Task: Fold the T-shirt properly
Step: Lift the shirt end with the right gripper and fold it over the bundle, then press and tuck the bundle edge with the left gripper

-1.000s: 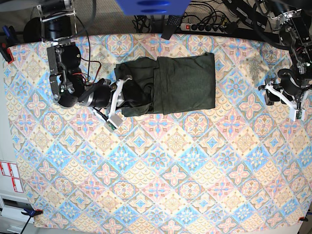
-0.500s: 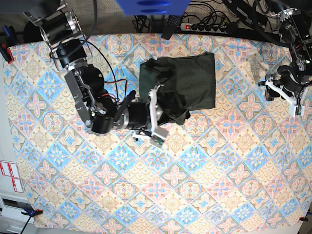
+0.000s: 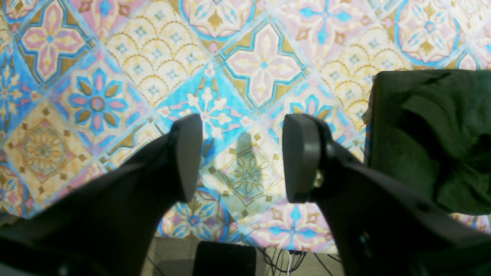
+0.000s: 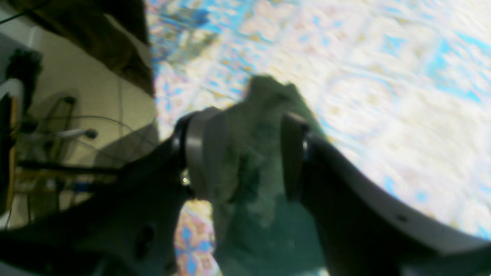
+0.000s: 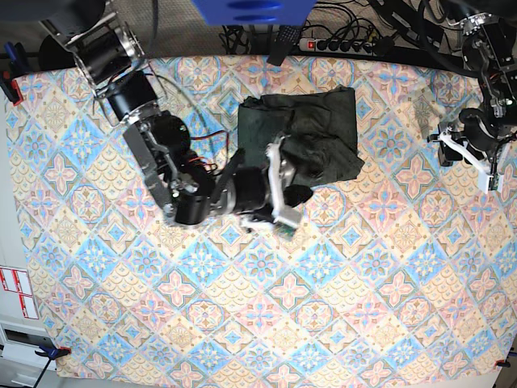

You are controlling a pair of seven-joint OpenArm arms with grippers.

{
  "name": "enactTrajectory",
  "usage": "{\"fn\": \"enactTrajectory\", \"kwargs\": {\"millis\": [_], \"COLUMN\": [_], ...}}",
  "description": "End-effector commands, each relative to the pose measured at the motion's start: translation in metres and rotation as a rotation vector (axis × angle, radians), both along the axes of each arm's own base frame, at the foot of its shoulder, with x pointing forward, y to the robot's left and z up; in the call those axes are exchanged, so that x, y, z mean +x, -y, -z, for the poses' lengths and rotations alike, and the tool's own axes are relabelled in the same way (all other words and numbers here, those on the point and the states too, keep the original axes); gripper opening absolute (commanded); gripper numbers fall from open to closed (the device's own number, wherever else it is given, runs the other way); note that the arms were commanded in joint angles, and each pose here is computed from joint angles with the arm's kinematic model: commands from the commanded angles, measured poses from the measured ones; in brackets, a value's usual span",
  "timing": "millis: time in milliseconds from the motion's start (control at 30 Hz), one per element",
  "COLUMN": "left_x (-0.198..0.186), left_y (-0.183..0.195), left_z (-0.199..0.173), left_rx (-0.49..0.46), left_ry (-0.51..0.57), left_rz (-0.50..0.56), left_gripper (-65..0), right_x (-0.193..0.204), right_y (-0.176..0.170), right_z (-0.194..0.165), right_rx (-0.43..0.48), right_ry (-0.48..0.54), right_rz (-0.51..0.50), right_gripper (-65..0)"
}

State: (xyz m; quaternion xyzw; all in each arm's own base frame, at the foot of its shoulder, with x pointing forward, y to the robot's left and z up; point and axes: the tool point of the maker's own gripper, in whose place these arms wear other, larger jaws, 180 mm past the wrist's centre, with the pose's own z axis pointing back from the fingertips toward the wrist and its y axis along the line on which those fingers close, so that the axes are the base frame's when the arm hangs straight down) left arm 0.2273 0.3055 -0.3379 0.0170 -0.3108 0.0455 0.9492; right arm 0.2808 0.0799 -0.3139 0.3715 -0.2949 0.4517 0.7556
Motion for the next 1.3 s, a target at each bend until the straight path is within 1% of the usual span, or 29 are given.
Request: {"fn": "enactTrajectory", "kwargs": {"millis": [0, 67, 233, 300, 400, 467, 600, 800, 900, 967, 1133, 1267], "left_x": [0.007, 0.007, -0.008, -0.012, -0.014, -0.013, -0.016, -0.018, -0.027, -0.030, -0.040, -0.041], "left_y": [0.012, 0.030, 0.091, 0.117, 0.137, 0.147, 0.164, 0.188, 0.199, 0.206, 0.218, 0.218], "left_z": [-0.004, 0.002, 0.018, 0.021, 0.020, 0.018, 0.017, 0.017, 0.023, 0.029, 0.059, 0.074], "left_rx": [0.006, -0.008, -0.051, -0.098, -0.179, -0.234, -0.311, -0.430, -0.494, -0.531, -0.629, -0.683], "left_ry": [0.017, -0.004, -0.062, -0.072, -0.066, -0.052, -0.045, -0.030, -0.064, -0.077, -0.155, -0.162], "left_rz": [0.052, 0.107, 0.290, 0.356, 0.390, 0.388, 0.388, 0.366, 0.348, 0.329, 0.244, 0.156], "left_gripper": [-31.9, -31.9, -31.9, -31.9, -31.9, -31.9, -31.9, -31.9, -31.9, -31.9, -31.9, -31.9], "right_x": [0.017, 0.027, 0.029, 0.030, 0.032, 0.032, 0.029, 0.025, 0.025, 0.025, 0.025, 0.025], "right_y": [0.009, 0.032, 0.084, 0.104, 0.130, 0.146, 0.168, 0.172, 0.171, 0.171, 0.171, 0.171], "right_z": [-0.018, -0.014, 0.009, 0.014, 0.019, 0.022, 0.028, 0.032, 0.032, 0.032, 0.032, 0.031], "right_rx": [0.038, 0.016, -0.027, -0.036, -0.057, -0.076, -0.099, -0.101, -0.101, -0.101, -0.101, -0.101], "right_ry": [0.046, 0.045, -0.007, -0.022, -0.031, -0.035, -0.048, -0.061, -0.061, -0.061, -0.061, -0.060], "right_rz": [0.036, 0.092, 0.226, 0.280, 0.342, 0.372, 0.420, 0.433, 0.430, 0.430, 0.430, 0.431], "right_gripper": [-42.0, -43.6, -45.0, -45.0, -45.0, -45.0, -45.0, -45.0, -45.0, -45.0, -45.0, -45.0]}}
